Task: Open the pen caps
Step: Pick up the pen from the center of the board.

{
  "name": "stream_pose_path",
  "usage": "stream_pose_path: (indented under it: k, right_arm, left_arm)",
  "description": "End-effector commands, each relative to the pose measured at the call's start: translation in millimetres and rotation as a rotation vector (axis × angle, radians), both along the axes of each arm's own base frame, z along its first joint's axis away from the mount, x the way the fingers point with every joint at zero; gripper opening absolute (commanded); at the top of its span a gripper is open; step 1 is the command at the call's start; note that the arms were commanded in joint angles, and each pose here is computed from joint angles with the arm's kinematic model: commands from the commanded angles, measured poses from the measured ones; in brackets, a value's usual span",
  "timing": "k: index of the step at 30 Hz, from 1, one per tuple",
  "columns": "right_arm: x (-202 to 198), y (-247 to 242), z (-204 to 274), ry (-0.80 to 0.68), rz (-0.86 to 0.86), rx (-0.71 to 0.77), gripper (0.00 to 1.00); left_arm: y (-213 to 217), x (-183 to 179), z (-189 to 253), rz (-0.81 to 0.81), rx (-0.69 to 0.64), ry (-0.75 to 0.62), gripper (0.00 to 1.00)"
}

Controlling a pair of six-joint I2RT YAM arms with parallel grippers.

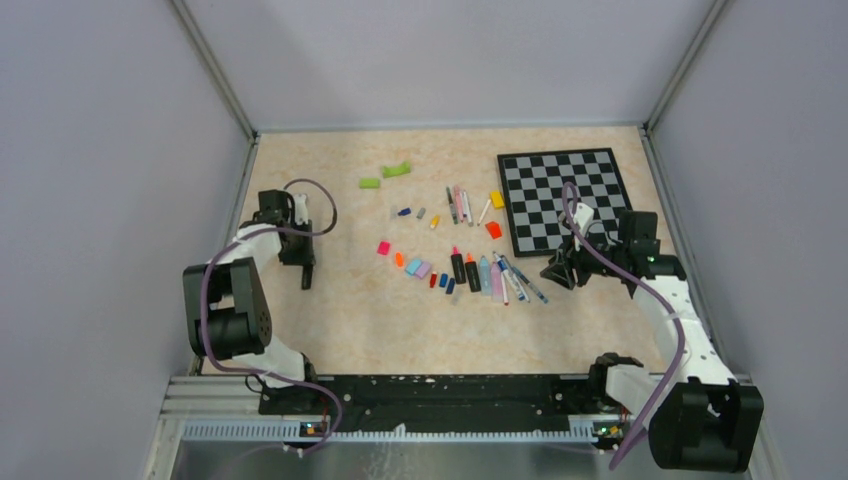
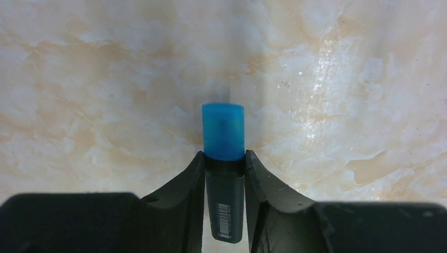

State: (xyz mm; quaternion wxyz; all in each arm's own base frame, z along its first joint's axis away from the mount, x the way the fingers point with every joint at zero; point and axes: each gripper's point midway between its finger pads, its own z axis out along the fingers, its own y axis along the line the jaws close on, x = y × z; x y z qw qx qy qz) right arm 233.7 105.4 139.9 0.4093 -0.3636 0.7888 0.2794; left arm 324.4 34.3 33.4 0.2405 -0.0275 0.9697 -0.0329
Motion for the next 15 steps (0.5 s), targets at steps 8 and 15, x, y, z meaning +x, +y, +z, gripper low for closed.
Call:
stream_pose_path:
  k: [8,15]
  right_arm:
    - [5.8,-0.2,0.9,-0.02,0.016,0.004,0.41]
    - [6.5,-0.5,-0.1,-0.015,0.014,0.003,0.41]
  left_arm:
    - [11.6,-1.0,14.6,0.095,0.157,0.005,0.49]
    - [15.3,-8.0,16.6,0.107,0.183,-0.006,0.54]
